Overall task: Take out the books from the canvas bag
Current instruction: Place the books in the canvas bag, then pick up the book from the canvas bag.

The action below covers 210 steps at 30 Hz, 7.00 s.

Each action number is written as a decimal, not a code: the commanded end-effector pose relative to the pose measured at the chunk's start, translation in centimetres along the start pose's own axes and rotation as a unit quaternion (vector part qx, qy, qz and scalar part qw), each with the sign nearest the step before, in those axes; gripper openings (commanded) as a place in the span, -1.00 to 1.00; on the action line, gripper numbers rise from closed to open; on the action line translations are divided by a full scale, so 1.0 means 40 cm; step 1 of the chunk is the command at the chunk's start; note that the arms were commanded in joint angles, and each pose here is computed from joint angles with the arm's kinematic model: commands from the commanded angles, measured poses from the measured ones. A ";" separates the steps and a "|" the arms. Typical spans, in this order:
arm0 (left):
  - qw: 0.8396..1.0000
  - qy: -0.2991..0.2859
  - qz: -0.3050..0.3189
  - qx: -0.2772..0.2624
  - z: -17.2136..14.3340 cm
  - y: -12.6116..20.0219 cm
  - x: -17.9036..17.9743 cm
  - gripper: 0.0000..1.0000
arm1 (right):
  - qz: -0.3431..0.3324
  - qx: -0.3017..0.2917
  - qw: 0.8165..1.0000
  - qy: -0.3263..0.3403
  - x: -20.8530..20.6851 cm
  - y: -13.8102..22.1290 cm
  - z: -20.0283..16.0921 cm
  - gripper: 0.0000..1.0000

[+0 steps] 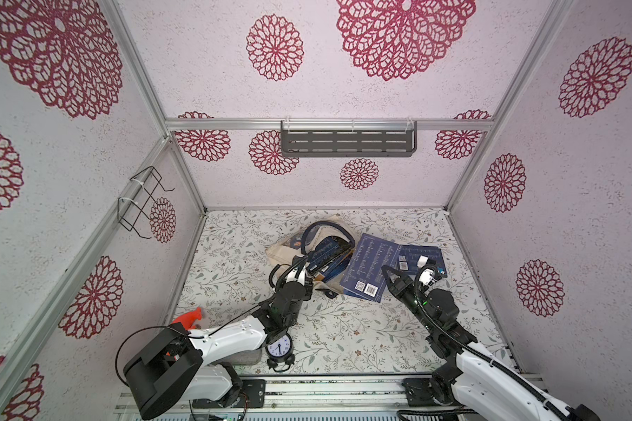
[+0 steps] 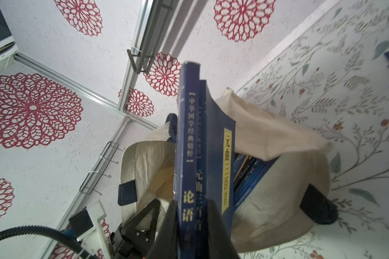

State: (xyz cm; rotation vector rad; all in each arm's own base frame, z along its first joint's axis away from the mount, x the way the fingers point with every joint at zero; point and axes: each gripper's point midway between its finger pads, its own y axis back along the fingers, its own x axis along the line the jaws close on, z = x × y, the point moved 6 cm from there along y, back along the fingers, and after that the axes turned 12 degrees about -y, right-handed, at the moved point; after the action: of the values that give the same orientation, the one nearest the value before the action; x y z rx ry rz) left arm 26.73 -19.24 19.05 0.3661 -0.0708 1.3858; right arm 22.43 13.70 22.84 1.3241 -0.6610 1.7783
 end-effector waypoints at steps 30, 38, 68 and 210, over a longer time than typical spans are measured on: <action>0.999 -0.008 -0.031 -0.030 0.050 0.001 -0.021 -1.00 | 0.066 0.100 0.991 0.058 0.162 -0.096 -0.034 -1.00; 0.998 -0.026 -0.037 -0.032 0.048 -0.001 -0.036 -1.00 | 0.085 0.119 0.988 0.045 0.200 -0.147 0.005 -1.00; 0.996 -0.038 -0.072 -0.039 0.045 -0.001 -0.069 -1.00 | -0.007 -0.039 0.997 0.066 -0.065 -0.237 0.024 -1.00; 0.996 -0.051 -0.072 -0.021 0.051 -0.006 -0.079 -1.00 | -0.130 0.032 0.984 0.117 0.090 -0.047 0.076 -1.00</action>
State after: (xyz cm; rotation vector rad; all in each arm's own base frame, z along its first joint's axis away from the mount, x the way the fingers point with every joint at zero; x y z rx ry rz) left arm 26.47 -21.71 18.34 0.4653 -0.1447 1.2314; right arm 25.08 13.46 22.59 1.2532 -0.1805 1.6000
